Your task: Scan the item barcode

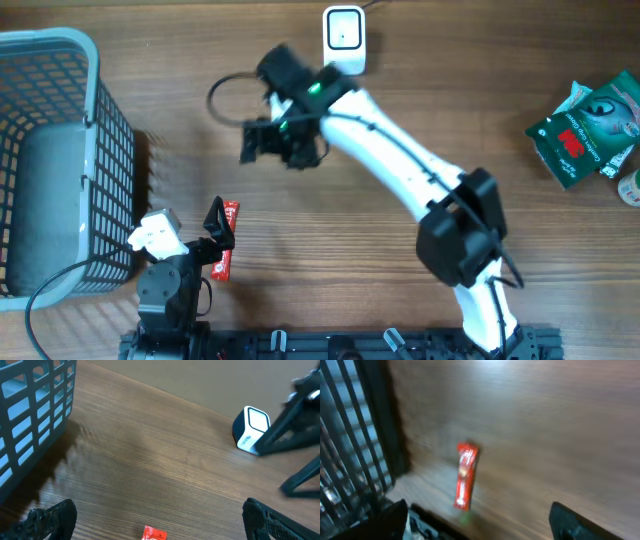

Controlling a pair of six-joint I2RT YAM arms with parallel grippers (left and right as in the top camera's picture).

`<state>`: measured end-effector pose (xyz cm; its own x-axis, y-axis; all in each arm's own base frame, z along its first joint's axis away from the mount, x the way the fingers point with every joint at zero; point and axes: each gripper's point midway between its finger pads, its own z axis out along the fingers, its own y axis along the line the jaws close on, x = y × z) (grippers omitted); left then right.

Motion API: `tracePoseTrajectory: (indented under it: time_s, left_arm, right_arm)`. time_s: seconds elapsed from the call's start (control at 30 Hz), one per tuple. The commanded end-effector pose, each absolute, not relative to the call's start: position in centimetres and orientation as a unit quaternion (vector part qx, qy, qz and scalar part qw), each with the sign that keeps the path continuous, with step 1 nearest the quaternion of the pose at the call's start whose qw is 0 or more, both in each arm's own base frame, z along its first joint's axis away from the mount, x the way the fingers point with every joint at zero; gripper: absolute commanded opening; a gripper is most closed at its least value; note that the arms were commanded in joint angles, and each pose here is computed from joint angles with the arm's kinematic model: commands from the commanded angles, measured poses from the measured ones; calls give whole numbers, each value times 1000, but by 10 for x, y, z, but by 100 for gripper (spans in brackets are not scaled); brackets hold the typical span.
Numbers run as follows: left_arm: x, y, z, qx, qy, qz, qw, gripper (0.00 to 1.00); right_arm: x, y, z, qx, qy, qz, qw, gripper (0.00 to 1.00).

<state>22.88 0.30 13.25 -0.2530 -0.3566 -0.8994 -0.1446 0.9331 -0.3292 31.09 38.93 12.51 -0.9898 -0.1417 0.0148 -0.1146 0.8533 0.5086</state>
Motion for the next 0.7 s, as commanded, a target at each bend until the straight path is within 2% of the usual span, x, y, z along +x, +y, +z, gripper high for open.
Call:
tracePoseTrajectory:
  time_s: [0.0,0.1,0.3,0.4,0.5,0.67]
  left_arm:
    - [229,1,133,-155,786,-95,592,100]
    - [229,1,133,-155,786,-95,592,100]
    - [229,1,133,-155,786,-95,592,100]
    - [229,1,133,-155,786,-95,592,100]
    - [229,1,133,-155,786,-95,592,100]
    - [229,1,133,-155,786,-95,591,100]
  right_arm:
    - [277,426,103,102,-957,-267,42,74]
    - [255,450,79,109,-957,-260,59,82]
    - [239,456,29,81,-957,-248,128,78]
    - [240,456,22,78,-957,-246,130,77]
    - [244,458,22,65,-958,-250,127,82]
    - [268,449,27,34,-951,-276,138,82]
